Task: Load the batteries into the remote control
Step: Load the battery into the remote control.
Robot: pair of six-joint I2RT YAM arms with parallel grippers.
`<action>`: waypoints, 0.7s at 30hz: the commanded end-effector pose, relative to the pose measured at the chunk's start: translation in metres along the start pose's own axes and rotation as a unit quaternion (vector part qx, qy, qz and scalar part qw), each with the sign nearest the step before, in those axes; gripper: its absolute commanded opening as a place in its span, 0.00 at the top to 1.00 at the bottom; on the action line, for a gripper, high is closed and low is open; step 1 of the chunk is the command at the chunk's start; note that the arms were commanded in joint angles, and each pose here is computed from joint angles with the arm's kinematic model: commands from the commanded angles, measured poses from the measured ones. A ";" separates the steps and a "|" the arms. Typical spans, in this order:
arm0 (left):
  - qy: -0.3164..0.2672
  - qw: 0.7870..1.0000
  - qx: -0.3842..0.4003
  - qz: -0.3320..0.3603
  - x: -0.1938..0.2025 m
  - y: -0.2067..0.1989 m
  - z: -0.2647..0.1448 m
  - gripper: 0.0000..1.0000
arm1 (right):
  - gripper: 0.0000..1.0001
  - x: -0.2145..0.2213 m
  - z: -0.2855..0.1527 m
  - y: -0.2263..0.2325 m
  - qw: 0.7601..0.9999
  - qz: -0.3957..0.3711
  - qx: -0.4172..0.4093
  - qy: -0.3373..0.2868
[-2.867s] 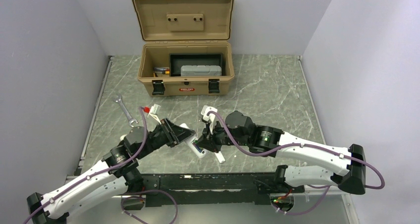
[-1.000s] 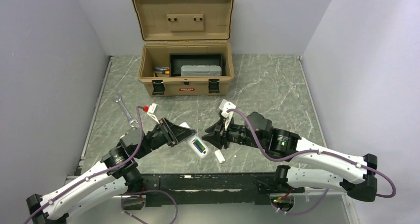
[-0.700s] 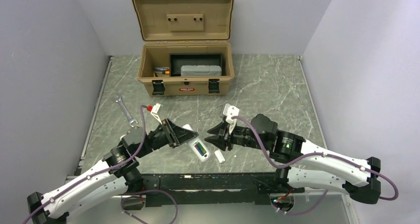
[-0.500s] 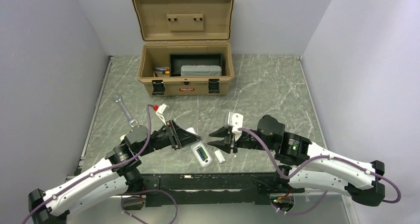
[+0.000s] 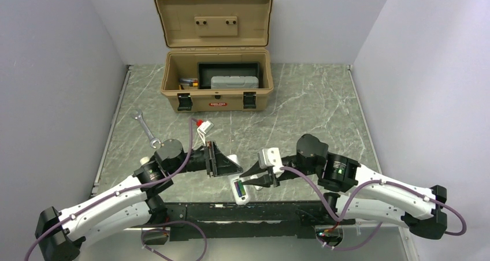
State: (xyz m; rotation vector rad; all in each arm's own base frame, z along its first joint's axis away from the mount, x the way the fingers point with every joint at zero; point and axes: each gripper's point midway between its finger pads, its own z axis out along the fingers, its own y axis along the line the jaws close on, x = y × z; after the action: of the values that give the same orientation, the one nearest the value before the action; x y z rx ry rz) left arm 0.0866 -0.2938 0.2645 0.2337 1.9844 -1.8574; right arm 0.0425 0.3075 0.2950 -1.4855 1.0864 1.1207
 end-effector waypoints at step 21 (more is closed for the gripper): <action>0.003 0.996 0.079 0.045 -0.007 -0.046 -0.003 1.00 | 0.66 0.000 0.012 0.008 0.998 -0.031 -0.047 -0.011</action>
State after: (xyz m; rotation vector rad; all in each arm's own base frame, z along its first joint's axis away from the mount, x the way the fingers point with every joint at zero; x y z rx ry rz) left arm 0.0789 -0.2949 0.2755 0.2995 1.9402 -1.9080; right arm 0.0333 0.3146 0.2842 -1.5678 1.0445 1.1633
